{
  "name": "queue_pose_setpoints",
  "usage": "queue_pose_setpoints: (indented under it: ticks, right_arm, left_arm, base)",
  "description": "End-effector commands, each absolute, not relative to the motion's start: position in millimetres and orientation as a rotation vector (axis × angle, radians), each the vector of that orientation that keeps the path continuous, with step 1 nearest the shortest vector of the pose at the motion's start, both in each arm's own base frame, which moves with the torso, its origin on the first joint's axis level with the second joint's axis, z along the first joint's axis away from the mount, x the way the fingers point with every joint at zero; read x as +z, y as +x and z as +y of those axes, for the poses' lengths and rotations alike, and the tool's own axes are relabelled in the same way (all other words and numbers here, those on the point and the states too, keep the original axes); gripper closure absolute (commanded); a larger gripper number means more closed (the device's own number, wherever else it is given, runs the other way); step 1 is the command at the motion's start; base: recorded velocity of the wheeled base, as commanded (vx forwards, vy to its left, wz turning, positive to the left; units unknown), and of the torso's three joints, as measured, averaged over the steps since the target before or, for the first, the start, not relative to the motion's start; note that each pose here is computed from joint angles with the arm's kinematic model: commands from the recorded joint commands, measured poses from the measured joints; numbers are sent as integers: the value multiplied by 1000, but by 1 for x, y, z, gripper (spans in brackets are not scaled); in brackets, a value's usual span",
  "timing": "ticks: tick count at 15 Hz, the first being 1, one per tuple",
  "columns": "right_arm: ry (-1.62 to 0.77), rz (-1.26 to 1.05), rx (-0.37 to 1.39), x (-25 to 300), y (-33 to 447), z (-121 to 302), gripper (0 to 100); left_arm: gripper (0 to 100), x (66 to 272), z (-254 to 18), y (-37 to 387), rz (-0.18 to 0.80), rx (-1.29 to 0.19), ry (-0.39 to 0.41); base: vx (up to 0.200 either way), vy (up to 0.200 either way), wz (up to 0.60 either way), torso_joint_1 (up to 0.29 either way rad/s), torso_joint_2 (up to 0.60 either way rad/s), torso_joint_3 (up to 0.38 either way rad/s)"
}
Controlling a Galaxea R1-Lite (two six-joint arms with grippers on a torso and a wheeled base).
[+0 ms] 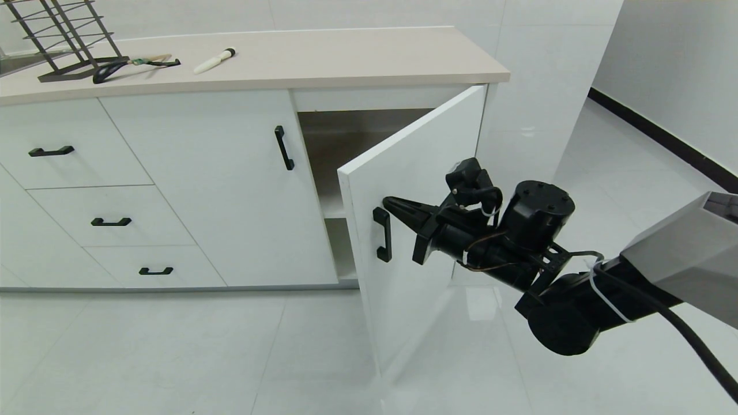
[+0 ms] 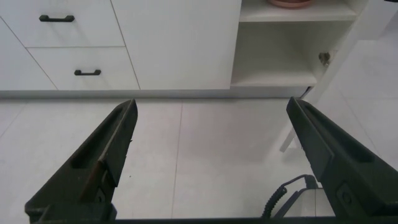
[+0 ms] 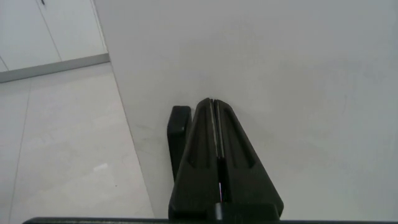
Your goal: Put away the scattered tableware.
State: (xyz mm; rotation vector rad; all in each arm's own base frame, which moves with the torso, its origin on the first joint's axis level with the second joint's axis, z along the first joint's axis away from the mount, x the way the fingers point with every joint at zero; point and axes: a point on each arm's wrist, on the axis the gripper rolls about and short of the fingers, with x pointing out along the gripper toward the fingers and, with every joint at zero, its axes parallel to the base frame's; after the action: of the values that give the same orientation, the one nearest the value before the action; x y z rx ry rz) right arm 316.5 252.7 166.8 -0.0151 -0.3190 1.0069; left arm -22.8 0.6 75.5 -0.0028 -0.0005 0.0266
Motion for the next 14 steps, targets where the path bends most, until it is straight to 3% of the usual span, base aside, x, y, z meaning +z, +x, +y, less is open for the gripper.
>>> queue_pose_setpoints:
  ticks: [1, 8, 14]
  right_arm:
    - [1, -327, 1022, 164, 320, 262, 100]
    - [69, -422, 1029, 173, 341, 284, 100]
    - [82, -425, 976, 185, 331, 274, 100]
  left_arm:
    - [0, 75, 1, -23, 0, 28, -3]
    - [0, 75, 1, -23, 0, 28, -6]
    - [0, 75, 1, -23, 0, 28, -6]
  base:
    - [0, 0, 0, 0, 0, 0]
    - [0, 0, 0, 0, 0, 0]
    - [0, 0, 0, 0, 0, 0]
